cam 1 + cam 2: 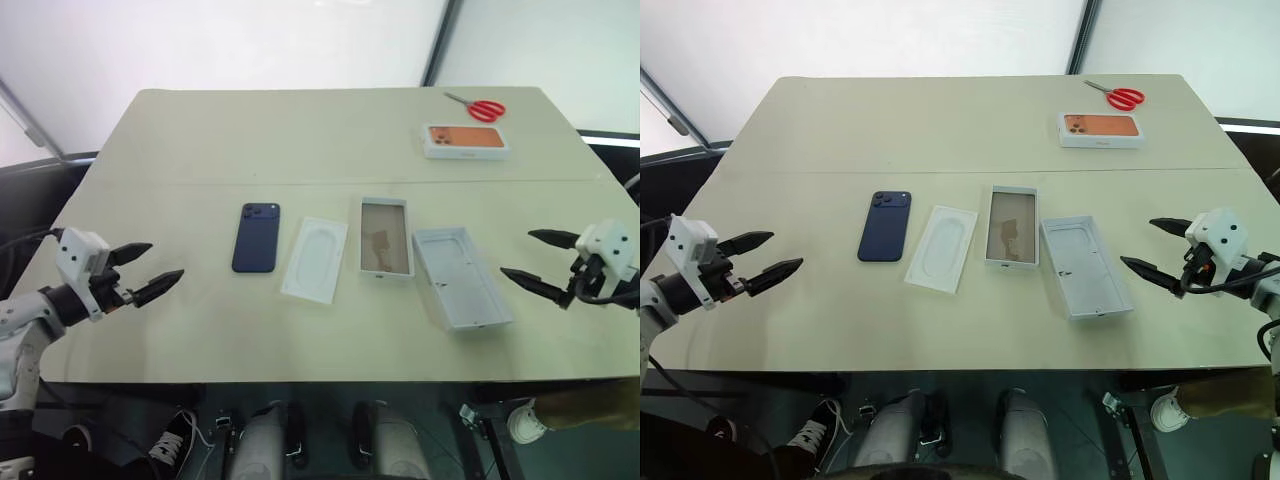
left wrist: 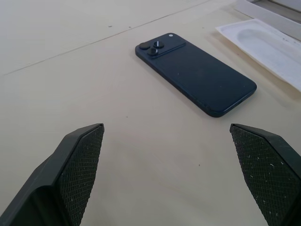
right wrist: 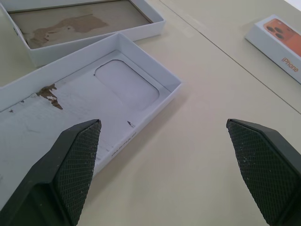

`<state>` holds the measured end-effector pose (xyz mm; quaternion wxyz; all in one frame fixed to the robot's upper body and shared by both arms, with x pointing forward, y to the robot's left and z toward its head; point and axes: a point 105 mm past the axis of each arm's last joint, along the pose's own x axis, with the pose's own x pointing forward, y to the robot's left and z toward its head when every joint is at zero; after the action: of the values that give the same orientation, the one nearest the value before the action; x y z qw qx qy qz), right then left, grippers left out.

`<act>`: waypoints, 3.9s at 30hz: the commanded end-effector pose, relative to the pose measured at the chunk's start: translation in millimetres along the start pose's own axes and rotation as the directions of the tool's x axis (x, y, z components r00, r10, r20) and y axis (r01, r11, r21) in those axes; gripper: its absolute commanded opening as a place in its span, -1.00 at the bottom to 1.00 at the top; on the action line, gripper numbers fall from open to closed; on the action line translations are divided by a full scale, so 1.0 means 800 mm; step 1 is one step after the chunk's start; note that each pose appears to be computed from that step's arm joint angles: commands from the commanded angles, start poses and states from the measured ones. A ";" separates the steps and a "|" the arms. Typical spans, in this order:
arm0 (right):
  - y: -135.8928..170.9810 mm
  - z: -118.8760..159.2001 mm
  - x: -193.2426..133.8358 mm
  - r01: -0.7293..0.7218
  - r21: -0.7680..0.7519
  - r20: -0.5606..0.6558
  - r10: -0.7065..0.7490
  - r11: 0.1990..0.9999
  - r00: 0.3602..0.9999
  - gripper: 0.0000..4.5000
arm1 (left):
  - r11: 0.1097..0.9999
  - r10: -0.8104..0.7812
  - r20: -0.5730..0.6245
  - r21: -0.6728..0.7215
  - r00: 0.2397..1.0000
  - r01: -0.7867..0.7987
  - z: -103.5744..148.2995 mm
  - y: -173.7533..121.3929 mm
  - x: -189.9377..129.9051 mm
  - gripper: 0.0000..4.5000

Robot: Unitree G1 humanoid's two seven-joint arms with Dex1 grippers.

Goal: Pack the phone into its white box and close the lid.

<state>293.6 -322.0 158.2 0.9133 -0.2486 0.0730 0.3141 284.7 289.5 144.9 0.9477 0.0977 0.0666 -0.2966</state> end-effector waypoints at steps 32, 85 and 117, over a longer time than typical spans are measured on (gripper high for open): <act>0.094 0.085 0.100 -0.259 -0.150 0.202 0.286 0.954 0.937 0.98 | 0.675 -0.377 0.024 -0.678 0.926 0.292 -0.004 -0.161 0.122 1.00; 0.098 0.102 0.125 -0.215 -0.172 0.257 0.255 0.961 0.932 0.98 | 0.582 -0.456 -0.052 -0.772 0.888 0.254 -0.009 -0.148 0.180 1.00; 0.097 0.107 0.127 -0.207 -0.179 0.269 0.250 0.962 0.930 1.00 | 0.474 -0.483 -0.064 -0.858 0.873 0.199 -0.021 -0.155 0.199 -0.99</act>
<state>324.0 -173.6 159.4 0.8520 -0.2482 -0.0322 0.4598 344.5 100.4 94.8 0.7788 -0.3233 0.3359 -0.4198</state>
